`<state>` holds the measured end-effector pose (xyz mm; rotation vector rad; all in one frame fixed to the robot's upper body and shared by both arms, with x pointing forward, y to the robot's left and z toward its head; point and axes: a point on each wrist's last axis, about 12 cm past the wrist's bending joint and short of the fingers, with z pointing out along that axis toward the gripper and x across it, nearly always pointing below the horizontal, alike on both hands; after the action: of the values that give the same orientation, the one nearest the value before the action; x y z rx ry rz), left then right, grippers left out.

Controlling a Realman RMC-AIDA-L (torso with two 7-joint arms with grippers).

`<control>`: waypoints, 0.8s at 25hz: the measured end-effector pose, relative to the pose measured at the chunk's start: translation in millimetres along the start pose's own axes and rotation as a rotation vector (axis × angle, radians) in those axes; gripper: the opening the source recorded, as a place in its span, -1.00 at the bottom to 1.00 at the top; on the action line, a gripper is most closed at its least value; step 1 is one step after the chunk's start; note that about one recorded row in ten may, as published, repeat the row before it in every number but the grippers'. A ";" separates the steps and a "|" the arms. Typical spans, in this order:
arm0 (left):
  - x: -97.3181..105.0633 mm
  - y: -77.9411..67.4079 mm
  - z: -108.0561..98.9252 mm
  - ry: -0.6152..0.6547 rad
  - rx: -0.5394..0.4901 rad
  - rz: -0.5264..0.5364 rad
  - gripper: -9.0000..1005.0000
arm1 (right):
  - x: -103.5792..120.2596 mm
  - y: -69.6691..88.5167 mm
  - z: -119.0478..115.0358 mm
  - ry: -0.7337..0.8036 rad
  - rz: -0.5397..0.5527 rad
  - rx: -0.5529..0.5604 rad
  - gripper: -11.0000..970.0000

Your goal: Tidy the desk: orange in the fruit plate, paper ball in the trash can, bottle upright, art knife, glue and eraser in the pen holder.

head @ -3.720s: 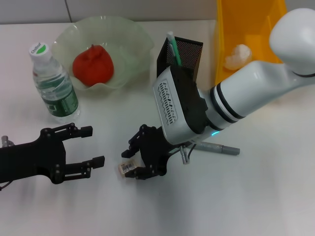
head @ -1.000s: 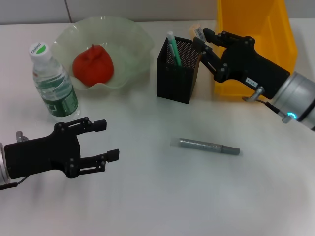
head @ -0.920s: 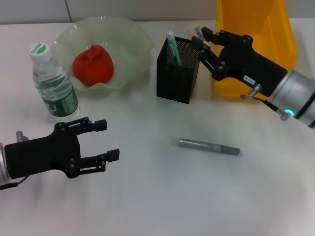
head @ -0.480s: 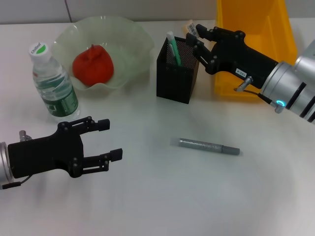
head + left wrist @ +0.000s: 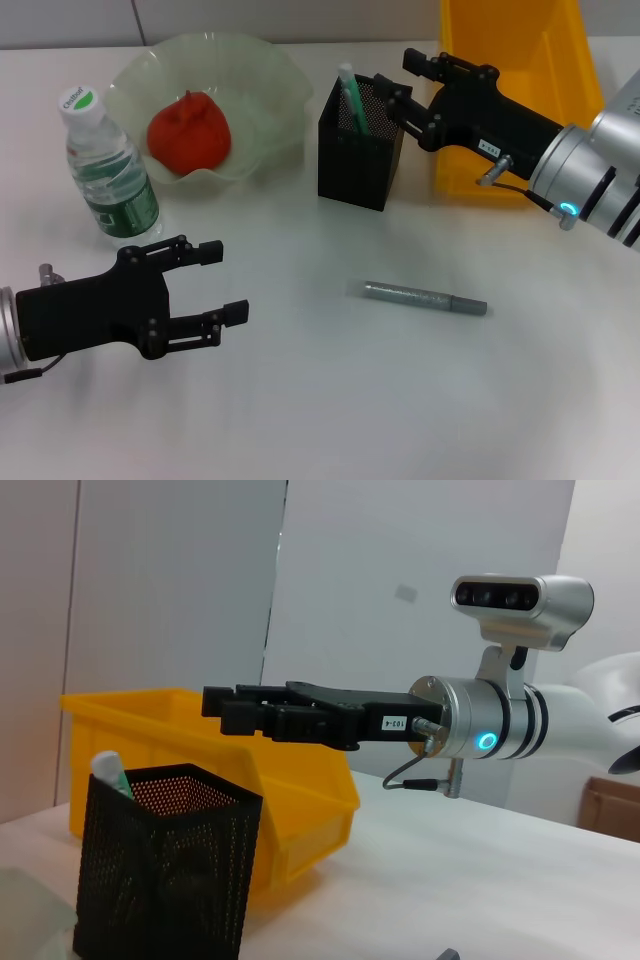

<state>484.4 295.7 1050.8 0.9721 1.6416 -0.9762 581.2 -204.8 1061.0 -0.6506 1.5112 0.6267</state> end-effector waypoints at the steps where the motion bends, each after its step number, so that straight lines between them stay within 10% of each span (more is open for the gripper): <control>1: 0.0 0.0 -0.1 0.000 0.000 -0.001 0.60 | 0.0 0.0 0.0 0.000 0.000 0.000 -0.19; 5: -0.3 0.3 -0.5 0.001 0.000 -0.001 0.60 | -0.9 1.3 -0.6 -0.011 0.002 -0.009 -0.17; 15: -0.8 -1.4 0.3 -0.003 0.015 0.007 0.60 | -13.7 -0.2 -9.1 -0.104 0.168 -0.053 0.60; 20: -0.8 -2.6 1.3 -0.006 0.024 0.008 0.60 | -27.7 -1.6 -17.1 -0.141 0.223 -0.143 0.59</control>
<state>482.6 293.4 1051.8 0.9902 1.6239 -0.9946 571.4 -217.6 1089.4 -0.5378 1.4262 0.9386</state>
